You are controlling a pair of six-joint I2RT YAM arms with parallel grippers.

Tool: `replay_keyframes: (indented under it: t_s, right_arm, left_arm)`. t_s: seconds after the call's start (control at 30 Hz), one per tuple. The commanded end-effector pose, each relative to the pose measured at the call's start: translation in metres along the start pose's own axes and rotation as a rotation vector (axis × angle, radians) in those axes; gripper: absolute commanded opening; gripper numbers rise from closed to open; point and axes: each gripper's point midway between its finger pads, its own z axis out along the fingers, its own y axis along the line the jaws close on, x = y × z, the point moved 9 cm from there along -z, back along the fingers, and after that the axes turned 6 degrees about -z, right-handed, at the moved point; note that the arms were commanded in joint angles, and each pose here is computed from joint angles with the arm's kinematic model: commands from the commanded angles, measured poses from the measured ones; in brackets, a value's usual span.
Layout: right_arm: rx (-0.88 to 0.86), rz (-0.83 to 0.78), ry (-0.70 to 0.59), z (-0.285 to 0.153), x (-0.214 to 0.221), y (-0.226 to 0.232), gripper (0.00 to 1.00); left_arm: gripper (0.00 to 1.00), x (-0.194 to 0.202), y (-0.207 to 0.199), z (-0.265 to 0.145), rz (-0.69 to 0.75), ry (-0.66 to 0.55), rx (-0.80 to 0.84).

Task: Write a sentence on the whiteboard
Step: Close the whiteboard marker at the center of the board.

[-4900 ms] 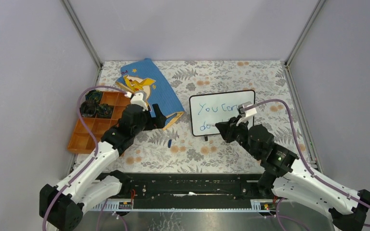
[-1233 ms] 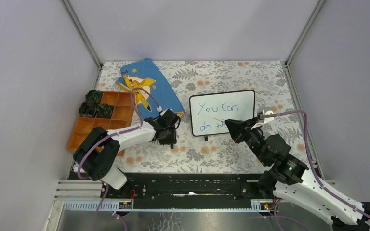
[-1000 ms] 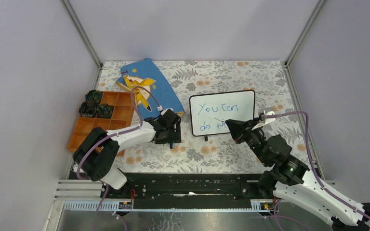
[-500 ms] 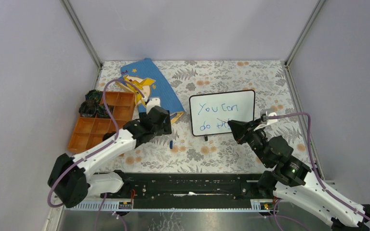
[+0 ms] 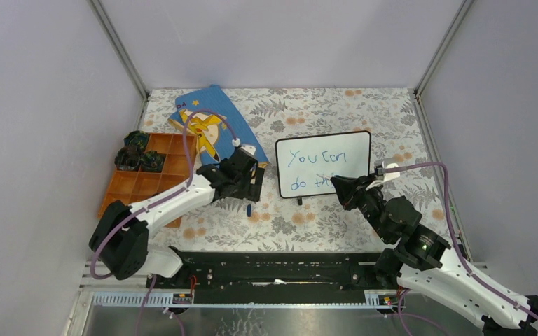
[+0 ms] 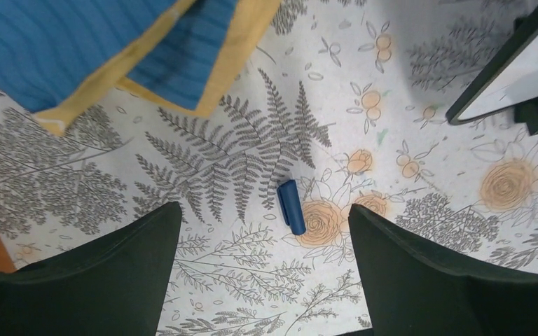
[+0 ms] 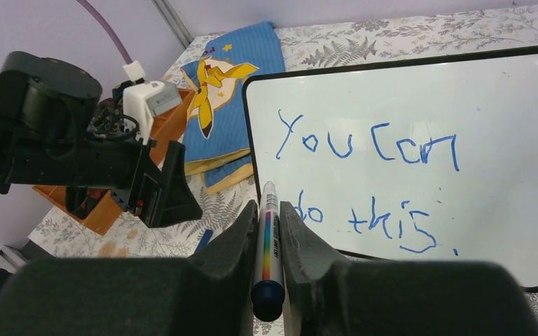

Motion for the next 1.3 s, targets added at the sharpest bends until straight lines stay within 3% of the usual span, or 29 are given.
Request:
replay_keyframes:
  t_s: [0.0, 0.63, 0.93, 1.27]
  right_arm:
    - [0.001, 0.008, -0.042, 0.001, -0.010, 0.002, 0.00]
    - [-0.009, 0.027, -0.036, 0.002, -0.008, 0.005, 0.00]
    - [-0.013, 0.026, -0.028, 0.004, -0.006, 0.005, 0.00]
    - [-0.006, 0.025, -0.030, 0.003, -0.006, 0.004, 0.00]
  left_arm:
    - [0.96, 0.012, -0.001, 0.008, -0.001, 0.101, 0.015]
    - [0.93, 0.037, -0.008, 0.032, -0.189, 0.179, 0.015]
    - [0.65, 0.037, -0.009, 0.042, -0.157, 0.188, -0.021]
    - [0.58, 0.033, -0.013, 0.056, -0.154, 0.211, -0.063]
